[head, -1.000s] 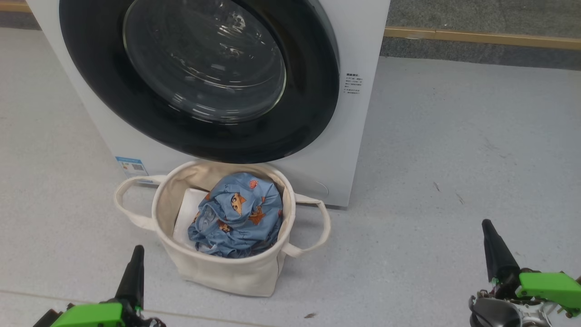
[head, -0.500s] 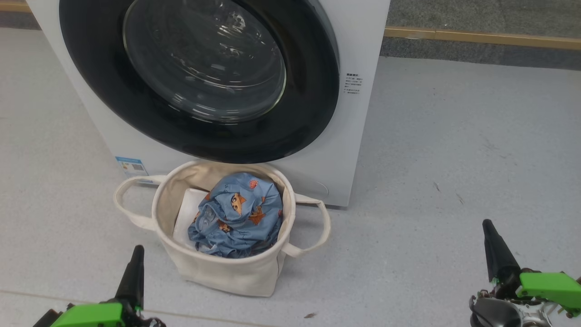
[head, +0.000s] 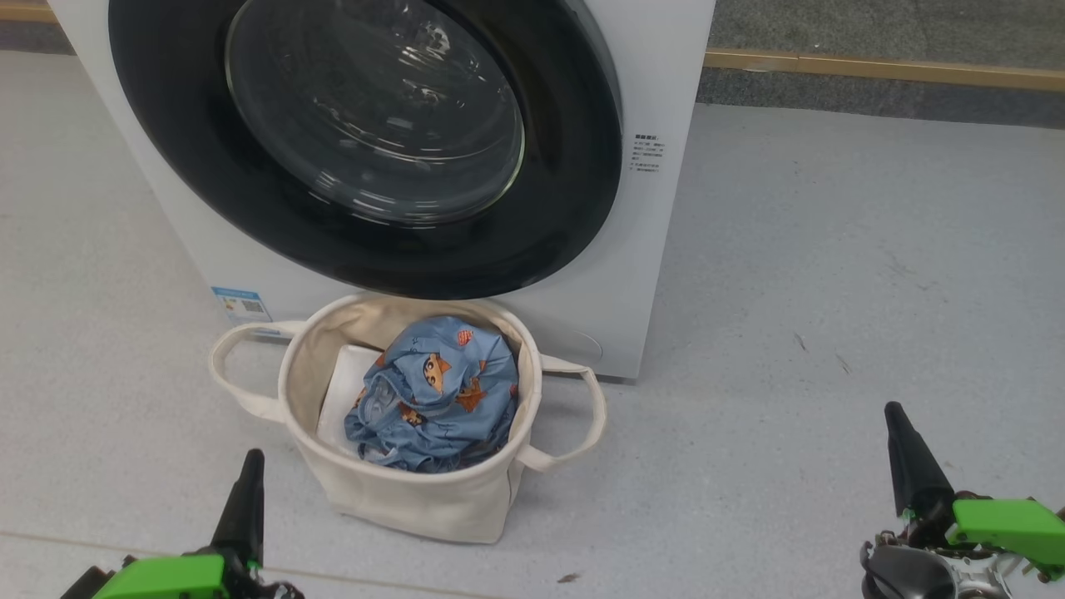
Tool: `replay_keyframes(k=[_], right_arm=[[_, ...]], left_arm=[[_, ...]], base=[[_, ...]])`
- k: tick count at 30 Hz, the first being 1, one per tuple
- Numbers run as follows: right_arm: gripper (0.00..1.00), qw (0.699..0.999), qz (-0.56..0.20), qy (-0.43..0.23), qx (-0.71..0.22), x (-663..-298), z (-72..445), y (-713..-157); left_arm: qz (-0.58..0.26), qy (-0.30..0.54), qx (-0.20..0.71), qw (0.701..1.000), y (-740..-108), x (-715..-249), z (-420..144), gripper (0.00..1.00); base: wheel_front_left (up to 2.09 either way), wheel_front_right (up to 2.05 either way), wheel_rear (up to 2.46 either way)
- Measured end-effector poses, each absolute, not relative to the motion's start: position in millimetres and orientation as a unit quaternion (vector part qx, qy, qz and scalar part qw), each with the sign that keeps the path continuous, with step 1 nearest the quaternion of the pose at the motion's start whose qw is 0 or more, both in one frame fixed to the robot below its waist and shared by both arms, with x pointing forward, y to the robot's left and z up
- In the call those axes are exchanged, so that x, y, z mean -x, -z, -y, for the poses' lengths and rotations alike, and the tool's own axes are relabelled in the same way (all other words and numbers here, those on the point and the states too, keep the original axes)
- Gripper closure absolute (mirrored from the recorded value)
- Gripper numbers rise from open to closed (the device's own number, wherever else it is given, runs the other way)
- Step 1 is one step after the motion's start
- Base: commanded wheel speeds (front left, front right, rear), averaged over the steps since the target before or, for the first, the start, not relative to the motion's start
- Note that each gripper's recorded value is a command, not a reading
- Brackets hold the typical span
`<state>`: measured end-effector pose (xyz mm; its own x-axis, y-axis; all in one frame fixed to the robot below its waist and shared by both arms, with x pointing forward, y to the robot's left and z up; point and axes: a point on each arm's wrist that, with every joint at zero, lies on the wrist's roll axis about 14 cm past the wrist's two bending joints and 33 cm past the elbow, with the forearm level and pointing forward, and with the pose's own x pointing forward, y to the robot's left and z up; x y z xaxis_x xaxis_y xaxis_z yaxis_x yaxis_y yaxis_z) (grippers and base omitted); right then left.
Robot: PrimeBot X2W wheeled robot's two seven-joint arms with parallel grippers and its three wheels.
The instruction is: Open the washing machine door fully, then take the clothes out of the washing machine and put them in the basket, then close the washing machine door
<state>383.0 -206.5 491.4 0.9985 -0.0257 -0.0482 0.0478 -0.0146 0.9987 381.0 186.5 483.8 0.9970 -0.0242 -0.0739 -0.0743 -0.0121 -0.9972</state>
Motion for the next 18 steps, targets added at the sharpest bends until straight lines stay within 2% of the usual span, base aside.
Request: replay_keyframes(k=[18], right_arm=[[1.00,0.701,-0.008,0.026,-0.712,-383.0,206.3,-491.2]], left_arm=[[-0.035,-0.018,0.711,0.702,-483.8,-381.0,-186.5,1.00]], base=[[0.00,0.00,0.00]])
